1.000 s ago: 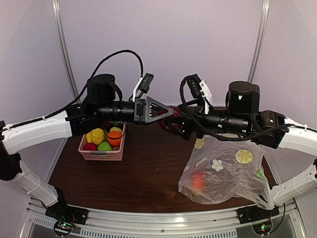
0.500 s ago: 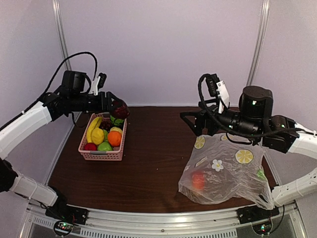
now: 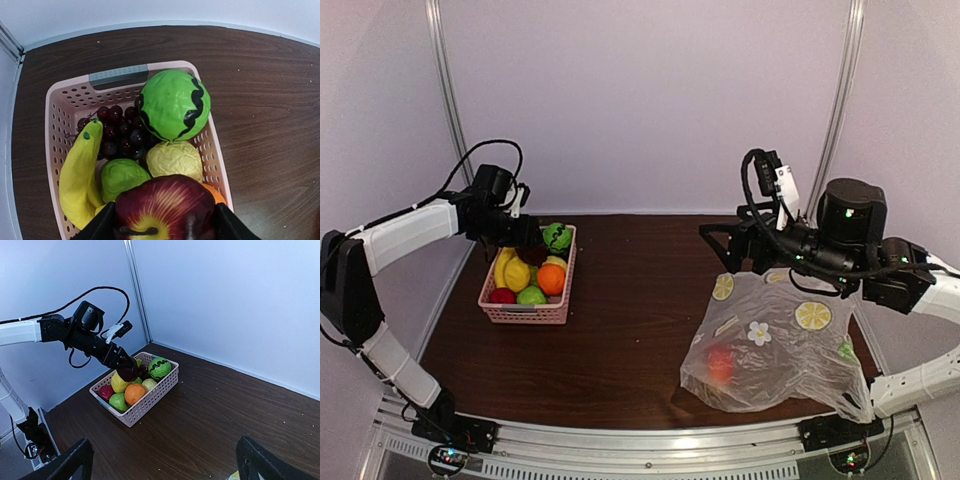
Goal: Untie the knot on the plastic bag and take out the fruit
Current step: Place the fake fruit in the bin.
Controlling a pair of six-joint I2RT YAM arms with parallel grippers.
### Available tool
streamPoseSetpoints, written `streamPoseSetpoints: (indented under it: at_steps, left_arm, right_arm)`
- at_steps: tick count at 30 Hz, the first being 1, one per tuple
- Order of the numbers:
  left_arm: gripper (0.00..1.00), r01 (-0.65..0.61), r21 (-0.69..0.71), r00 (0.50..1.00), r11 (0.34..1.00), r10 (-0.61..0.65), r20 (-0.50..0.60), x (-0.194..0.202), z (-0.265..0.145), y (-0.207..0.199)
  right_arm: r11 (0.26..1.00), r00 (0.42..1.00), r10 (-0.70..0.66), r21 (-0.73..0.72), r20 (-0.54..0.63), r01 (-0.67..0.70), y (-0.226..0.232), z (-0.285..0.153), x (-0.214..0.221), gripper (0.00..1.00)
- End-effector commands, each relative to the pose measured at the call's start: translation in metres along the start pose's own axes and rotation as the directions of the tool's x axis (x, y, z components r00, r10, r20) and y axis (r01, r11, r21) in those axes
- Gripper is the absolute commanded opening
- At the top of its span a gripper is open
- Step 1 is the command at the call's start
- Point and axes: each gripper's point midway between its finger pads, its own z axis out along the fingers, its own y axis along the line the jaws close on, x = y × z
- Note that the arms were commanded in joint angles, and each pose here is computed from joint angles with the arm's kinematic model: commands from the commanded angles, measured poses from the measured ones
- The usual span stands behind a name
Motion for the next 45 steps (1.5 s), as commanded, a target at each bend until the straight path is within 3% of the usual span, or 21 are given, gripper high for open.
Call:
streamPoseSetpoints:
  at_steps: [1,9,16,26,31,40,45]
  left_arm:
    - [0.5,-0.039,-0.08,0.995,0.996,0.046,0.091,-0.029,0.003,0.013]
    - [0.51,-0.054,-0.104,0.993,0.993,0.065,0.103,-0.032,0.017,0.018]
    - [0.58,-0.066,-0.094,0.994,0.993,0.074,0.08,-0.028,0.032,0.017]
    - [0.82,-0.07,-0.092,0.994,0.993,0.076,0.072,-0.027,0.029,0.017]
    - [0.86,-0.073,-0.093,0.995,0.993,0.079,0.068,-0.026,0.026,0.018]
    - [0.9,-0.05,-0.01,0.985,0.999,0.051,0.165,-0.048,-0.031,0.0]
    - [0.92,-0.138,0.198,0.981,0.97,0.106,0.164,-0.027,-0.063,-0.067]
  right_arm:
    - [0.999,1.0,0.01,0.038,-0.016,-0.009,-0.01,-0.002,0.007,1.0]
    - [0.999,1.0,0.016,0.042,-0.018,-0.015,-0.011,-0.004,0.009,1.0]
    - [0.999,0.999,0.026,0.044,-0.02,-0.025,-0.012,-0.006,0.011,1.0]
    - [0.997,0.999,0.035,0.063,-0.028,-0.033,-0.017,-0.012,0.01,1.0]
    - [0.994,0.997,0.03,0.108,-0.073,-0.022,-0.025,-0.015,0.017,1.0]
    - [0.979,0.969,-0.005,0.196,-0.248,0.055,-0.043,-0.03,0.04,1.0]
    - [0.963,0.946,-0.003,0.253,-0.325,0.09,-0.058,-0.043,0.057,1.0]
